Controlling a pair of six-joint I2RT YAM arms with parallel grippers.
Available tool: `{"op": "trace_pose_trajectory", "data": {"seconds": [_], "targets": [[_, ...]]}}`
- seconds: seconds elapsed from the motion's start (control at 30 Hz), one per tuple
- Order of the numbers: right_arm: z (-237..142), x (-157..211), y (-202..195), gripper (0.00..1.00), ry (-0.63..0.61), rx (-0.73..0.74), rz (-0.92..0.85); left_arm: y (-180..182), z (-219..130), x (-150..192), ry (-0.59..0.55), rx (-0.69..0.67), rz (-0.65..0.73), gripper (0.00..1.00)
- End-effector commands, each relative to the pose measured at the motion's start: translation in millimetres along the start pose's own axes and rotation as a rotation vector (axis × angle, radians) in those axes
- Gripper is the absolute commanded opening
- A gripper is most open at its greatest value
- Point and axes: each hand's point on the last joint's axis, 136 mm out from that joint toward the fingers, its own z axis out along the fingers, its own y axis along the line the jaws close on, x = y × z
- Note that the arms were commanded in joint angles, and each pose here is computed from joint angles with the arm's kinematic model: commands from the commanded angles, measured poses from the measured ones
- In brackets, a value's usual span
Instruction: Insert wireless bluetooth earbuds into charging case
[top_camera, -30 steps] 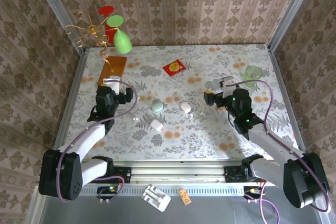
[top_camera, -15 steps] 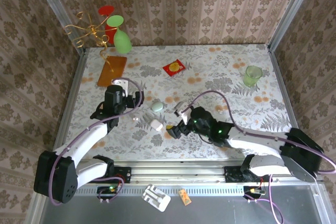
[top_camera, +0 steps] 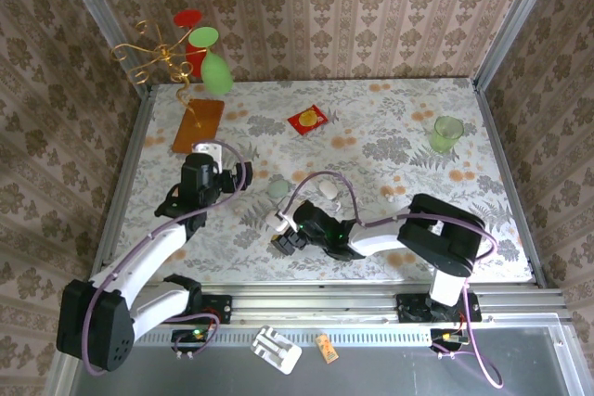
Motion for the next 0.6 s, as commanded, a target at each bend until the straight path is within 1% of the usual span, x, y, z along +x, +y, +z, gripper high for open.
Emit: {"op": "trace_pose_trajectory", "data": {"seconds": [0.0,0.2,0.3,0.43,0.5,0.57], "targets": [[9.4,-17.8,0.0,0.89,-0.053,0.026,0.001,3.2,-5.2,8.4,0.012,-0.014,-0.017,1.0],[18.2,-14.9,-1.3,0.79,-0.019,0.039,-0.002,6.8,-9.6,8.1,0.002,-0.028,-0.014,1.0],[20.6,-14.0,-1.3,0.71,-0.008,0.037,-0.002,6.7,-9.6,8.2,0.0,-0.028,-0.015,1.0],[22.6,-13.2,-0.2,0.64,0.003,0.027,-0.004,6.7,-9.6,9.1,0.001,-0.026,-0.022,1.0],[23.6,-12.3,0.3,0.58,0.012,0.023,-0.006,6.4,-10.6,7.7,-0.004,-0.024,-0.023,1.0],[25.3,-10.2,1.3,0.58,0.029,0.019,-0.012,6.9,-11.2,7.6,-0.007,-0.026,-0.023,1.0]]}}
